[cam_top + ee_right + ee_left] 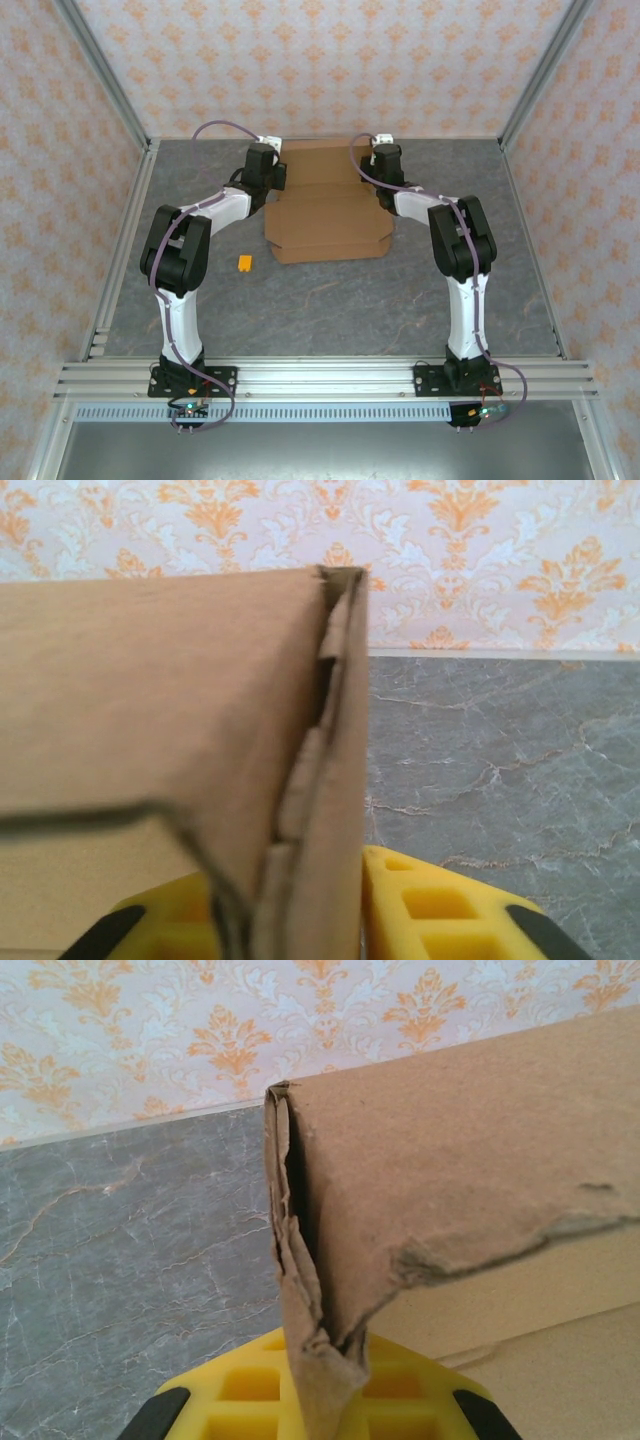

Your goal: Fold the paper box

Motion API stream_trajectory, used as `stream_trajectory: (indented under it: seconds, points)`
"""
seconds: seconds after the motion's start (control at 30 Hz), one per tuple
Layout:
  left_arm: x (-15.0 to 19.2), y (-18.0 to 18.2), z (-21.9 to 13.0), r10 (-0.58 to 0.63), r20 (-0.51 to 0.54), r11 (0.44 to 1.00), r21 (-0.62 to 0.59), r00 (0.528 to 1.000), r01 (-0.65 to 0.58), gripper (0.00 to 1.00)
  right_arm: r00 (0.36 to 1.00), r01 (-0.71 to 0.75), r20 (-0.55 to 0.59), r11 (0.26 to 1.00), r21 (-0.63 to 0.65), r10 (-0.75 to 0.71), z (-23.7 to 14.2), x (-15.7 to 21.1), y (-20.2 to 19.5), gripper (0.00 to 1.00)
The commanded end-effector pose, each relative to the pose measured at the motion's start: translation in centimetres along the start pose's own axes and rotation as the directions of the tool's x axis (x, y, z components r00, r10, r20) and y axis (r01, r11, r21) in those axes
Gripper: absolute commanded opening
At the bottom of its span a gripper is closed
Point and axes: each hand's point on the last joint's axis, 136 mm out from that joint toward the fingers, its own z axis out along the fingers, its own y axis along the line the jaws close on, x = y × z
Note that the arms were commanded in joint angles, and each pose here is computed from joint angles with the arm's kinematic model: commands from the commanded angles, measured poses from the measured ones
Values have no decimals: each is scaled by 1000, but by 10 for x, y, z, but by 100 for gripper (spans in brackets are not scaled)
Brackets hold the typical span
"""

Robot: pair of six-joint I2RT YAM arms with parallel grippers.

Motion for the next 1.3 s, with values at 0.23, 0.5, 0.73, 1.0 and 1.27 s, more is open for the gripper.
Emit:
stream_trajectory:
  seconds: [0.23, 0.5, 0.73, 1.0, 1.27]
  points:
    - [-9, -6, -2, 17, 14, 1000, 15, 1000, -17, 0, 999, 20, 35, 993, 114, -24, -4, -13, -17, 13]
    - [-9, -6, -3, 17, 13, 1000, 14, 1000, -18, 0, 998, 34, 37, 950, 310, -48, -10, -16, -40, 13]
    - [-9, -6, -3, 15, 14, 1000, 16, 1000, -15, 0, 1000, 29, 1, 962, 270, -31, -4, -10, -32, 21]
    - [-8, -6, -2, 18, 8, 1000, 13, 1000, -19, 0, 999, -43, 7, 996, 79, 43, -10, -19, -14, 38]
    - [-8, -4, -2, 16, 8, 1000, 3, 1000, -16, 0, 999, -46, -9, 998, -33, 46, -26, -22, -6, 58]
